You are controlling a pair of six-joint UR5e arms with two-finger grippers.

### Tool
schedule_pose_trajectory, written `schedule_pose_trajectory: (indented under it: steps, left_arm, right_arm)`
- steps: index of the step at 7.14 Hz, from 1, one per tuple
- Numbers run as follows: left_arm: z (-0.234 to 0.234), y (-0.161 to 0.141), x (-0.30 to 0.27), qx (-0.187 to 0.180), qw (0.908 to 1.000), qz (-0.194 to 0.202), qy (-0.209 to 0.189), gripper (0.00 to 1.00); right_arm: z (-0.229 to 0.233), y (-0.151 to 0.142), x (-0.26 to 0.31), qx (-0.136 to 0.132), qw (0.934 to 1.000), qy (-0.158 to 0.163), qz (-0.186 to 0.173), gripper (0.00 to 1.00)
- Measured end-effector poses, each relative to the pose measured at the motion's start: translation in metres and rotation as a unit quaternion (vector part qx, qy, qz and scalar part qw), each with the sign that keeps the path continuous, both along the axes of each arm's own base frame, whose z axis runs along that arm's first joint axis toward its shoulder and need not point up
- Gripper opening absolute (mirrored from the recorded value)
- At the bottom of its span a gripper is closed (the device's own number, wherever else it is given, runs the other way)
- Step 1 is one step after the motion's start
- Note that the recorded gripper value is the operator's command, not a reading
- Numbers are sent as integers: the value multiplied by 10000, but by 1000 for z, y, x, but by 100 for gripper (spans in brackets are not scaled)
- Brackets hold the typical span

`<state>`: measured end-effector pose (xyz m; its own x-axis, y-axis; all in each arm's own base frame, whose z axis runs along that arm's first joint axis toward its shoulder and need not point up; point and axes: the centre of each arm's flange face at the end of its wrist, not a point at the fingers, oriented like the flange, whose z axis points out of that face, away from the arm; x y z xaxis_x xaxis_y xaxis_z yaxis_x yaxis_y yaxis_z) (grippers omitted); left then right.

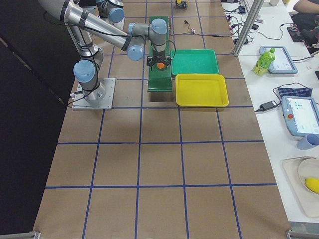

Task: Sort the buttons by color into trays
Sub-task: 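Return the left gripper to the pile and grasp the yellow button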

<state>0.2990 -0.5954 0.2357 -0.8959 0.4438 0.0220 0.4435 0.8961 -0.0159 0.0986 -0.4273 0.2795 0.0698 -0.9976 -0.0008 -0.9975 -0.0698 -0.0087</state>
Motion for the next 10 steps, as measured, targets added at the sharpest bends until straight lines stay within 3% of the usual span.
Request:
schedule_pose_trajectory:
  steps: [3, 5, 7, 8, 10]
  left_arm:
    - [-20, 10, -8, -83, 9910, -1315, 250, 100]
    - [-26, 13, -10, -142, 9832, -1805, 226, 67]
    - [-25, 9, -8, -309, 9741, -2238, 52, 67]
    - [-24, 7, -7, -387, 9704, -2383, -16, 67]
    - [-22, 4, -7, -513, 9679, -2462, -2, 67]
  right_arm:
    - [8, -7, 0, -98, 9999, -29, -27, 100]
    - [28, -20, -1, -289, 9996, -32, -32, 100]
    - [38, -27, -1, -392, 9992, -32, -45, 100]
    - [38, -27, -1, -375, 9991, -39, -191, 100]
    - [36, -24, 0, -300, 9930, -67, -1143, 100]
